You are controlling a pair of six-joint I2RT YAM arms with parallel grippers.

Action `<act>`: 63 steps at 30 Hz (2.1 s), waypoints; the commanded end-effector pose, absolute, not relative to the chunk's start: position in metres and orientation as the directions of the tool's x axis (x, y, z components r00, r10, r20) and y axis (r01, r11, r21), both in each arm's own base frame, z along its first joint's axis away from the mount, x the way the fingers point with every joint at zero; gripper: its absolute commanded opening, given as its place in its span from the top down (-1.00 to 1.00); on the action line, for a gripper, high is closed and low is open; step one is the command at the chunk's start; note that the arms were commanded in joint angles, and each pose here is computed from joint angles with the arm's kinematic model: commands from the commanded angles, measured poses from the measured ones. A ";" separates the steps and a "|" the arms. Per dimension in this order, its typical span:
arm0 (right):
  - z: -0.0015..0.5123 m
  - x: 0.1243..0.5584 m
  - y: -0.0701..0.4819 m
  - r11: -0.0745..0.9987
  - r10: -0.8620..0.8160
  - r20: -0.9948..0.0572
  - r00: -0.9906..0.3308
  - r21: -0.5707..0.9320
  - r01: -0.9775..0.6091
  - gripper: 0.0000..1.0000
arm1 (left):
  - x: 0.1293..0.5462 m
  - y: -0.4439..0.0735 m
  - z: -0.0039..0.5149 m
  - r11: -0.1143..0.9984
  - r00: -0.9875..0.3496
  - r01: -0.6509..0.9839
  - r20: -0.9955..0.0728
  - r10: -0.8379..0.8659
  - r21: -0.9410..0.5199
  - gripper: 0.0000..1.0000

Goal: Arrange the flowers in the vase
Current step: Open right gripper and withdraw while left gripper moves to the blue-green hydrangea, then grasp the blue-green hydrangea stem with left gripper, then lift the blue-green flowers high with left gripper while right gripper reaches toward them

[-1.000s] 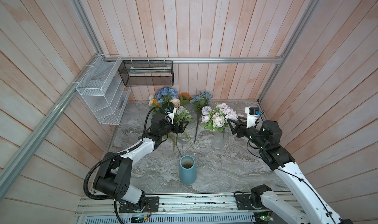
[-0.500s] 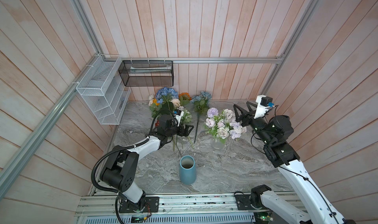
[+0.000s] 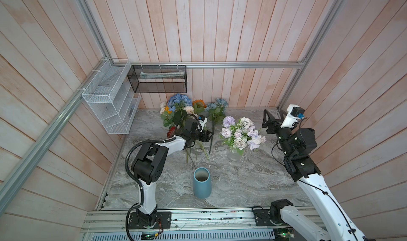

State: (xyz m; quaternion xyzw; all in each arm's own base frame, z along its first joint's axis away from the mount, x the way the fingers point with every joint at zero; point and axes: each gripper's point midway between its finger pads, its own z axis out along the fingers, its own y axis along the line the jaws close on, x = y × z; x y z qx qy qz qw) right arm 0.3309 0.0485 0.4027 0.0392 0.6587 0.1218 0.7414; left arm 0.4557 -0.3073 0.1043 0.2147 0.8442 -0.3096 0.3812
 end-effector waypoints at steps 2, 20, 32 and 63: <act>0.390 0.327 0.025 0.960 0.280 -0.955 0.101 0.276 -0.052 -0.64 | 0.458 -0.322 0.091 0.704 -0.637 0.617 -0.748 0.185 -0.351 -0.28; 0.386 0.329 0.034 0.946 0.310 -0.948 0.069 0.299 -0.128 -0.64 | 0.485 -0.334 0.042 0.754 -0.729 0.549 -0.648 0.221 -0.361 -0.11; 0.389 0.326 0.034 0.943 0.316 -0.947 0.065 0.306 -0.128 -0.64 | 0.484 -0.341 0.040 0.731 -0.734 0.559 -0.644 0.217 -0.392 0.97; 0.475 0.300 0.251 0.546 0.273 -0.962 -0.010 0.163 -0.822 -0.51 | 0.366 -0.269 0.393 0.599 -0.074 0.763 -0.953 -0.292 -0.243 1.00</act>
